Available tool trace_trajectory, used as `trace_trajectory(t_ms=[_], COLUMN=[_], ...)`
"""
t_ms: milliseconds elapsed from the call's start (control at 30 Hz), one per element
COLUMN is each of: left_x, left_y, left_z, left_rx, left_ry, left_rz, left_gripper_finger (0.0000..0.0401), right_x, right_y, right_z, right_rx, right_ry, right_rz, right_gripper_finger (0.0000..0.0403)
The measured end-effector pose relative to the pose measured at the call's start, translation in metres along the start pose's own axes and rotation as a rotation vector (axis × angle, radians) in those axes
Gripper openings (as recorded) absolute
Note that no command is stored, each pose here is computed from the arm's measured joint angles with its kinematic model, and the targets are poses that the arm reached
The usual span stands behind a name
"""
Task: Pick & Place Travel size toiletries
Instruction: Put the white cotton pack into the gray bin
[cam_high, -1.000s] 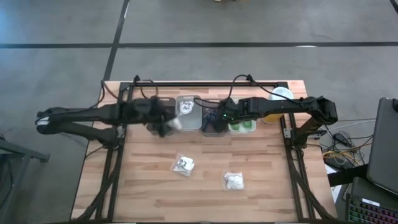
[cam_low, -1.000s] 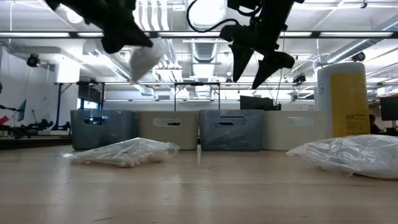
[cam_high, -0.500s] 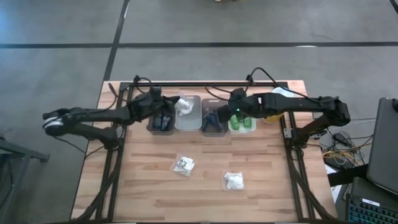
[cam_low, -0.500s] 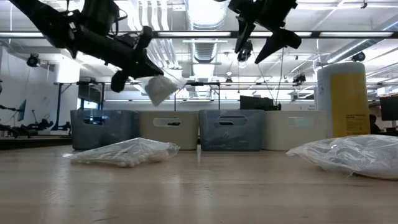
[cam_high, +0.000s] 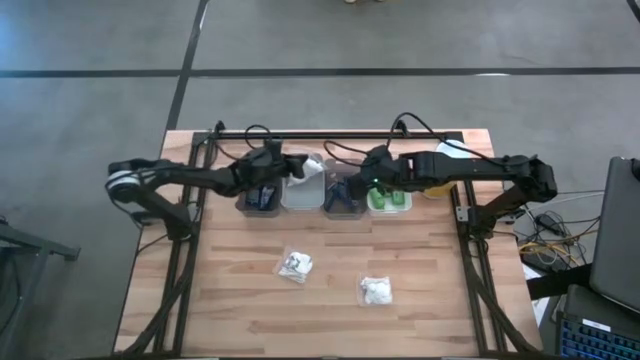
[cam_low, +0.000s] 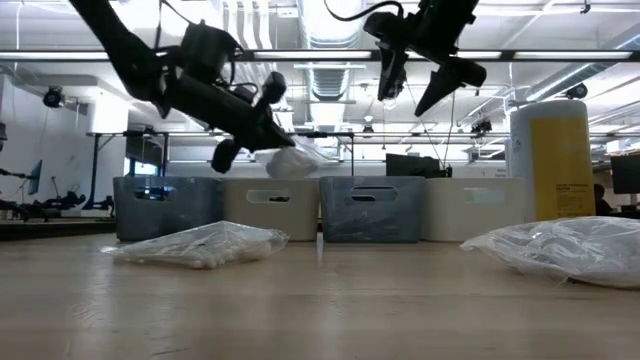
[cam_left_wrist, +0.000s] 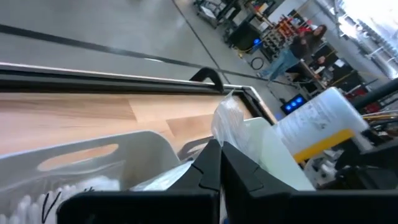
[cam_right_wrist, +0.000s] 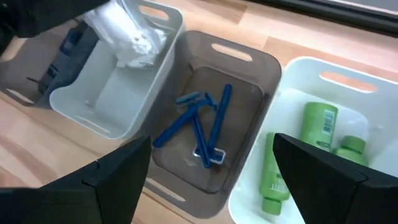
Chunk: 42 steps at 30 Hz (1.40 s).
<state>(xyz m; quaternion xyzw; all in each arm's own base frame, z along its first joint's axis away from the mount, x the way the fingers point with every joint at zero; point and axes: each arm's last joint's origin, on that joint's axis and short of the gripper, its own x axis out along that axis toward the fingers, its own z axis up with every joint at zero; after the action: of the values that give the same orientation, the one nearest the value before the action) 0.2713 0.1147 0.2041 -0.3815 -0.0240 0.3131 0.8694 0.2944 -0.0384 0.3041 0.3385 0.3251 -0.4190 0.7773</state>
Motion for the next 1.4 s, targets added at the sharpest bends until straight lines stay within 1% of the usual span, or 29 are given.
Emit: trace_trajectory(t_ms=[200,300,367,567,667,833,900,967,1033,1067,1133,1200,1267,1300,1333,1400], left_x=[0.009,0.009,0.009,0.006,0.002,-0.008,-0.014,-0.021,-0.03,-0.034,-0.044,-0.055,-0.066,-0.07,-0.074,-0.08], left_y=[0.004,0.008,0.011,0.021,0.019,0.011,0.008,0.005,-0.001,-0.005,-0.012,-0.018,-0.021,-0.021,-0.021,-0.019], left_z=[-0.006,-0.008,-0.011,-0.02,-0.016,-0.005,0.0,0.005,0.011,0.013,0.016,0.015,0.014,0.013,0.012,0.009], left_rx=[0.008,0.023,0.034,0.06,0.079,0.194,0.259,0.295,0.307,0.322,0.396,0.465,0.481,0.474,0.463,0.445], left_ry=[-0.003,0.018,0.045,0.125,0.127,0.114,0.118,0.128,0.163,0.191,0.29,0.409,0.526,0.576,0.621,0.685], left_rz=[0.052,0.08,0.111,0.211,0.218,0.201,0.197,0.183,0.118,0.056,-0.097,-0.282,-0.432,-0.476,-0.493,-0.496], left_gripper_finger=[0.0004,0.0007,0.0016,0.0073,0.0104,0.0145,0.0156,0.0163,0.0165,0.0164,0.0163,0.0163,0.0163,0.0163,0.0163,0.0163], right_x=[0.0,0.0,0.0,0.0,0.0,-0.001,0.0,0.0,0.0,0.0,0.0,0.001,0.002,0.003,0.003,0.003], right_y=[-0.005,-0.007,-0.008,-0.008,-0.008,-0.008,-0.008,-0.008,-0.008,-0.008,-0.007,-0.006,-0.005,-0.005,-0.005,-0.005], right_z=[-0.003,-0.004,-0.004,-0.003,-0.003,-0.003,-0.003,-0.003,-0.004,-0.004,-0.006,-0.007,-0.008,-0.008,-0.008,-0.009], right_rx=[-0.003,-0.011,-0.014,-0.021,-0.025,-0.028,-0.032,-0.048,-0.06,-0.075,-0.107,-0.12,-0.126,-0.127,-0.125,-0.123], right_ry=[0.019,0.024,0.026,0.006,0.004,0.004,0.004,0.006,0.024,0.045,0.093,0.12,0.133,0.133,0.134,0.15], right_rz=[-0.049,-0.077,-0.083,-0.095,-0.097,-0.097,-0.096,-0.096,-0.085,-0.071,-0.04,-0.026,-0.023,-0.023,-0.022,-0.011], right_gripper_finger=[0.0334,0.0327,0.0324,0.0316,0.0313,0.0308,0.0306,0.0305,0.0304,0.0303,0.0301,0.0298,0.0295,0.0293,0.0291,0.0288])
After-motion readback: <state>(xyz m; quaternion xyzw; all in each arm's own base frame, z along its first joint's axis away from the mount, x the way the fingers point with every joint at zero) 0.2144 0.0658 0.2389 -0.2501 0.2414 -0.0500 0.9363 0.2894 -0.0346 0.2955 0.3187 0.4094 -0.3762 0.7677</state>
